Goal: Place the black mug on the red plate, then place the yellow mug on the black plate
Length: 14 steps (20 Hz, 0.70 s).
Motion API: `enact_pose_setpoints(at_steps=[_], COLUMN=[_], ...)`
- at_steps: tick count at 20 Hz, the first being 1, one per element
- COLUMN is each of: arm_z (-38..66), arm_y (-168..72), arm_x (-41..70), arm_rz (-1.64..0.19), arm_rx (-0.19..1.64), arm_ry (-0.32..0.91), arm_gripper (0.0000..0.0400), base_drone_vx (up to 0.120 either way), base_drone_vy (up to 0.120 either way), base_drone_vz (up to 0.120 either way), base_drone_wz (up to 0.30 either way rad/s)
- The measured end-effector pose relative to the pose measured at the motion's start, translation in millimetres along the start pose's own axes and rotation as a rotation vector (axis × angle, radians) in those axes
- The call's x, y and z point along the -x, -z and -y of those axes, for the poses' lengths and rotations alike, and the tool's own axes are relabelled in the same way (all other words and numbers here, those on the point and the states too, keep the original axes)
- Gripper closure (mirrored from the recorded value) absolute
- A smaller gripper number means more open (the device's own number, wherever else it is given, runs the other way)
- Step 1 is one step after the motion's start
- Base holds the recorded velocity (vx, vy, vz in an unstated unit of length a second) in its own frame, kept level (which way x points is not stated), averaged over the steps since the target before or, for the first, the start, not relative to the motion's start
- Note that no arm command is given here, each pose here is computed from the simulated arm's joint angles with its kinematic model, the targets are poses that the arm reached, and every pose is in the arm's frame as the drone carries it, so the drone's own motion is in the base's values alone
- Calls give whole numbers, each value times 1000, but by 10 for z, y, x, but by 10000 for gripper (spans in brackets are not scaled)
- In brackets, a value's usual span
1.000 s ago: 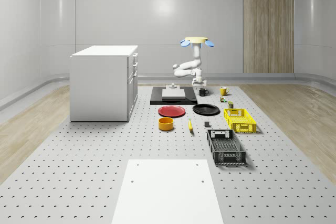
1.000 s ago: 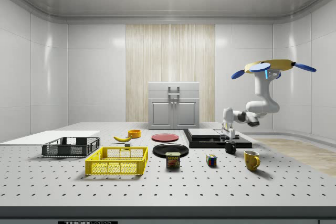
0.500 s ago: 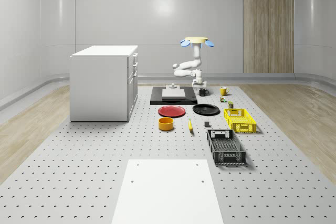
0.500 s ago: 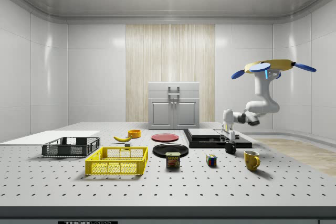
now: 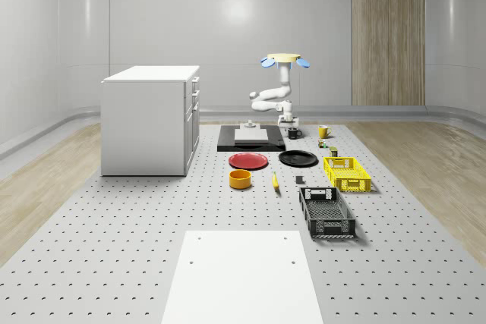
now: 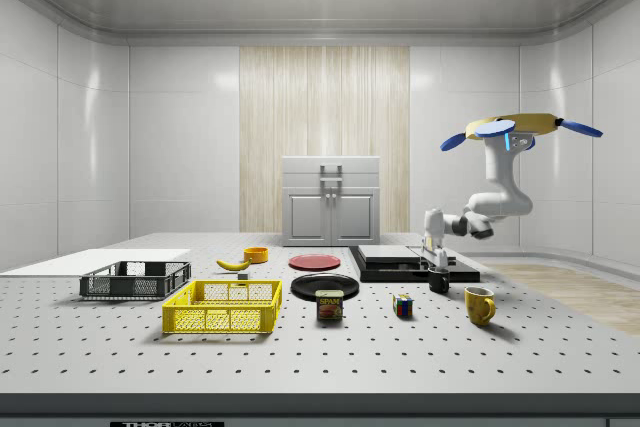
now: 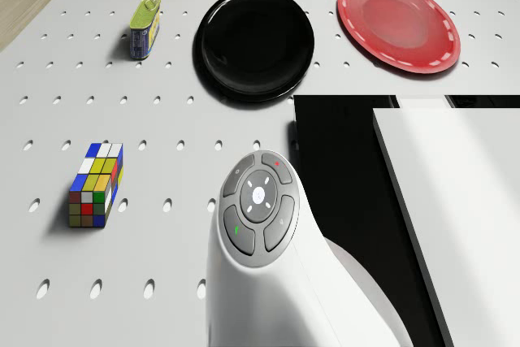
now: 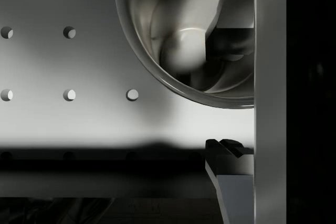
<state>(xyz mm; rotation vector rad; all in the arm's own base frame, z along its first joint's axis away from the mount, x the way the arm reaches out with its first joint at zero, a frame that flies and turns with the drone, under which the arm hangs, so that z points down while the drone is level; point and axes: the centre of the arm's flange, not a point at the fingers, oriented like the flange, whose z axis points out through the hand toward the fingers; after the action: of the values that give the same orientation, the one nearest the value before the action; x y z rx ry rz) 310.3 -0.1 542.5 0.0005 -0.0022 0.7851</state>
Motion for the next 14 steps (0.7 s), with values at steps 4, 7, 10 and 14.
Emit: enact_pose_setpoints(at_steps=[4, 7, 10, 14], arm_z=[2, 2, 3, 2], arm_y=[-1, -2, 5, 110], arm_x=[-2, -2, -3, -3], arm_rz=[0, 0, 0, 0], arm_rx=[0, 0, 0, 0], arm_ry=[0, 0, 0, 0], arm_gripper=[262, 277, 284, 288], base_drone_vx=[0, 0, 0, 0], base_drone_vy=[0, 0, 0, 0], base_drone_vz=[0, 0, 0, 10], base_drone_wz=[0, 0, 0, 0])
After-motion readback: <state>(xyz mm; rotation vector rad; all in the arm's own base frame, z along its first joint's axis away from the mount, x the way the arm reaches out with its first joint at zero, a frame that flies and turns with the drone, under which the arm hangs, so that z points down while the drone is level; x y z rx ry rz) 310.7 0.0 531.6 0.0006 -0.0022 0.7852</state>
